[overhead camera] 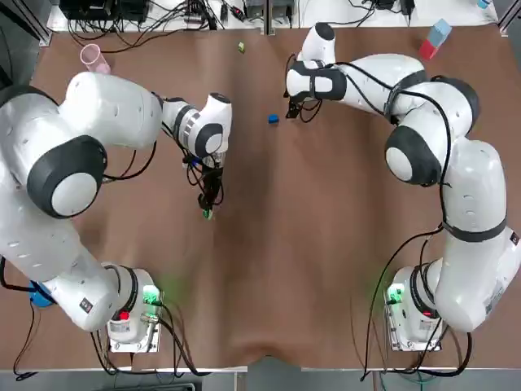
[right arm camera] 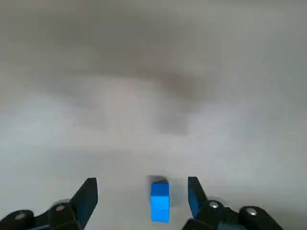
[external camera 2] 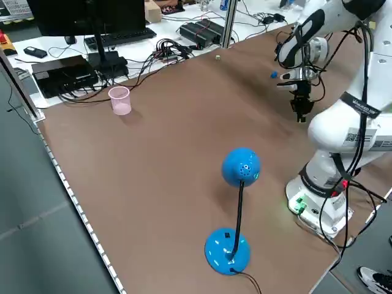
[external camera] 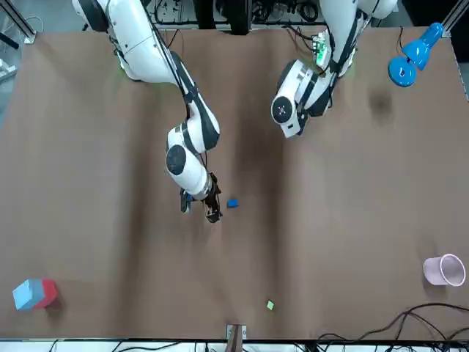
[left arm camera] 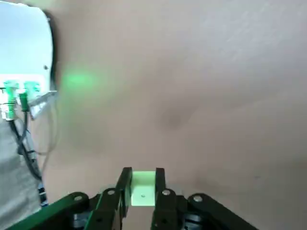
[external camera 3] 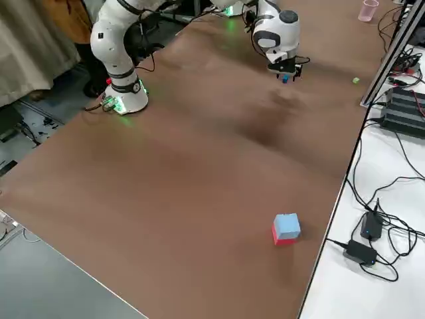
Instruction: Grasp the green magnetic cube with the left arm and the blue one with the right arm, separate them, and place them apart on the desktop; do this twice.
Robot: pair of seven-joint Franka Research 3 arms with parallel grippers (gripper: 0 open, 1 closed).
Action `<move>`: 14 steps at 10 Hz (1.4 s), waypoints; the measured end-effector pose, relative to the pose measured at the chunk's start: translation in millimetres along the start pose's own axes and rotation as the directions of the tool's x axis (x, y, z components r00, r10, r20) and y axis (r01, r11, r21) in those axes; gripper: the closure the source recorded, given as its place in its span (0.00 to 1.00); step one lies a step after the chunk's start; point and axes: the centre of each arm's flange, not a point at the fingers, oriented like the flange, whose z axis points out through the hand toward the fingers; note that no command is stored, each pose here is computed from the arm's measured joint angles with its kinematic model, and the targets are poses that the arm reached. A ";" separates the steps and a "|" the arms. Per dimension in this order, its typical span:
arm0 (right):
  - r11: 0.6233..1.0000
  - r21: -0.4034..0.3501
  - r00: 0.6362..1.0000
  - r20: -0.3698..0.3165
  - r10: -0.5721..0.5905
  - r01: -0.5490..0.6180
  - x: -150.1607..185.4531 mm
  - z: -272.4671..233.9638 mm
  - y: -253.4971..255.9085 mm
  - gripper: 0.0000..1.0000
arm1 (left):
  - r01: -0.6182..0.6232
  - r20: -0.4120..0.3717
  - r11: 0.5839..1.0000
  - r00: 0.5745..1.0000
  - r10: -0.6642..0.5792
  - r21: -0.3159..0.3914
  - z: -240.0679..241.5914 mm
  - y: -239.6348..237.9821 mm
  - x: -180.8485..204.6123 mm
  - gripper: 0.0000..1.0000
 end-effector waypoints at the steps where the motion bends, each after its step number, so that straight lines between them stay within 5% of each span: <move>1: 1.000 0.012 1.000 -0.004 0.000 0.000 5.1 -10.6 -6.1 0.15 | -0.016 -0.018 0.999 1.000 0.017 0.035 3.2 -9.0 -9.9 0.77; 5: 1.000 -0.006 1.000 -0.010 -0.013 0.013 15.6 -35.2 -8.4 0.15 | -0.048 -0.054 0.994 0.997 0.054 0.100 12.1 -25.7 -31.2 0.67; 6: 1.000 -0.011 1.000 -0.012 -0.013 0.013 16.2 -33.1 -6.6 0.15 | -0.043 -0.051 0.995 0.998 0.048 0.094 8.9 -23.2 -27.2 0.52; 9: 1.000 -0.017 1.000 -0.011 -0.021 0.021 11.4 -30.6 -2.9 0.15 | 0.037 0.063 0.995 0.997 -0.031 -0.095 -77.2 27.4 26.3 0.08; 10: 1.000 -0.018 1.000 -0.012 -0.020 0.020 11.9 -30.1 -2.5 0.15 | 0.074 0.124 0.982 0.991 -0.052 -0.173 -120.1 53.9 48.8 0.00; 14: 1.000 -0.020 1.000 -0.013 -0.020 0.020 12.1 -29.2 -1.7 0.15 | 0.162 0.264 0.919 0.962 -0.066 -0.361 -200.1 156.6 70.8 0.00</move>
